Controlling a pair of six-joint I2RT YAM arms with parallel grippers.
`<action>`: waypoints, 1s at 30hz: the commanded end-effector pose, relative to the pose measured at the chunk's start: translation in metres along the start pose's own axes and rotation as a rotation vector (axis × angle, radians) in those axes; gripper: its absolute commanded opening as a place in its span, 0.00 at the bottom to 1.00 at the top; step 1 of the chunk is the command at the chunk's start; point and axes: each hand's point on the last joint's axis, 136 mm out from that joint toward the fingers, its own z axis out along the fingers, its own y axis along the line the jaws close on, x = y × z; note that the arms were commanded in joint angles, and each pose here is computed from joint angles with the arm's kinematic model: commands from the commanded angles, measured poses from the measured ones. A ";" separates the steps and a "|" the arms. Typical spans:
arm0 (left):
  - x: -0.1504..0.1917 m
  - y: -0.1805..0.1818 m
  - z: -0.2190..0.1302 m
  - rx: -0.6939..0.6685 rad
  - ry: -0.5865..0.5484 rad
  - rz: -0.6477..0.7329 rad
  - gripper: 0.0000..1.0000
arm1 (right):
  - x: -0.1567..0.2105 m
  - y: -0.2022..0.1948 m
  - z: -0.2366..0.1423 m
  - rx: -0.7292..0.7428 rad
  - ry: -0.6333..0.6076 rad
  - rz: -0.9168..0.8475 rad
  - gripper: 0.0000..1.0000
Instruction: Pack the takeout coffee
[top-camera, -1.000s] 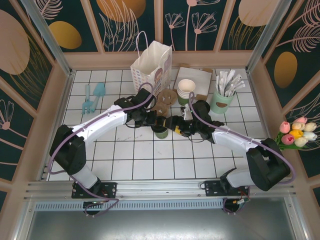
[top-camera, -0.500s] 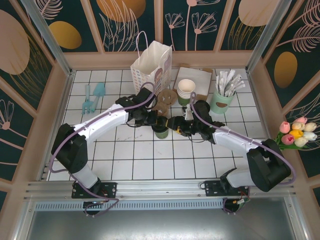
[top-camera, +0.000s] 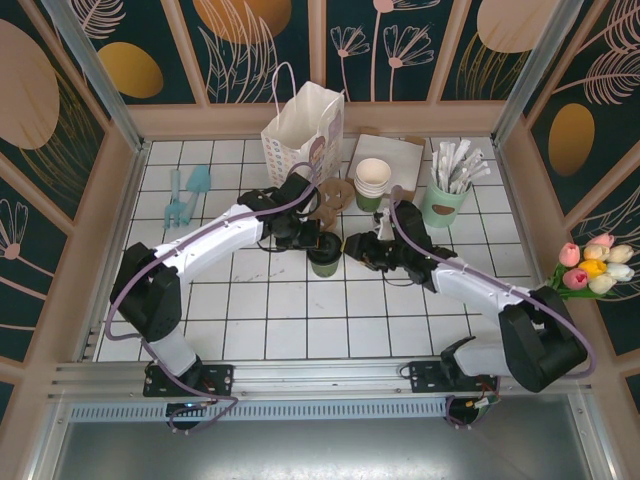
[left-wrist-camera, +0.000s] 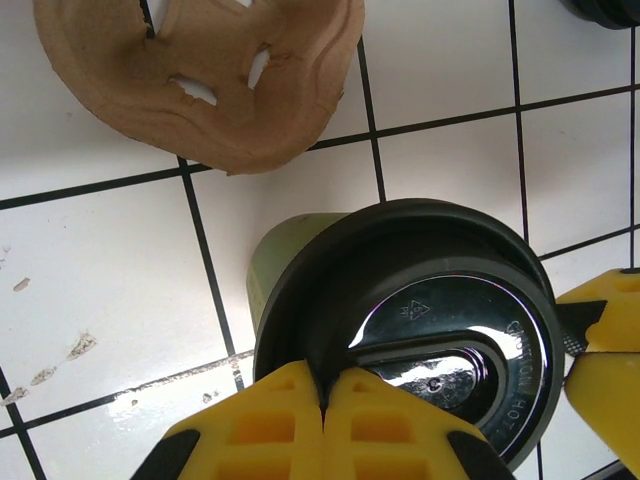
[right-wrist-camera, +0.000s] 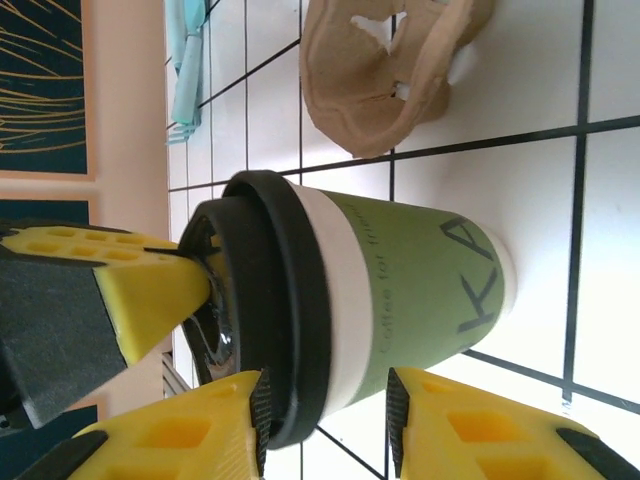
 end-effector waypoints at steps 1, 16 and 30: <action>0.015 0.013 0.013 -0.063 0.077 0.013 0.00 | -0.013 0.017 -0.014 -0.048 -0.089 -0.053 0.39; 0.014 0.008 0.016 -0.053 0.075 0.023 0.00 | 0.000 0.004 0.007 -0.045 0.039 -0.015 0.34; 0.085 0.064 0.070 -0.203 0.311 0.001 0.00 | 0.048 -0.086 0.010 0.259 0.158 0.150 0.30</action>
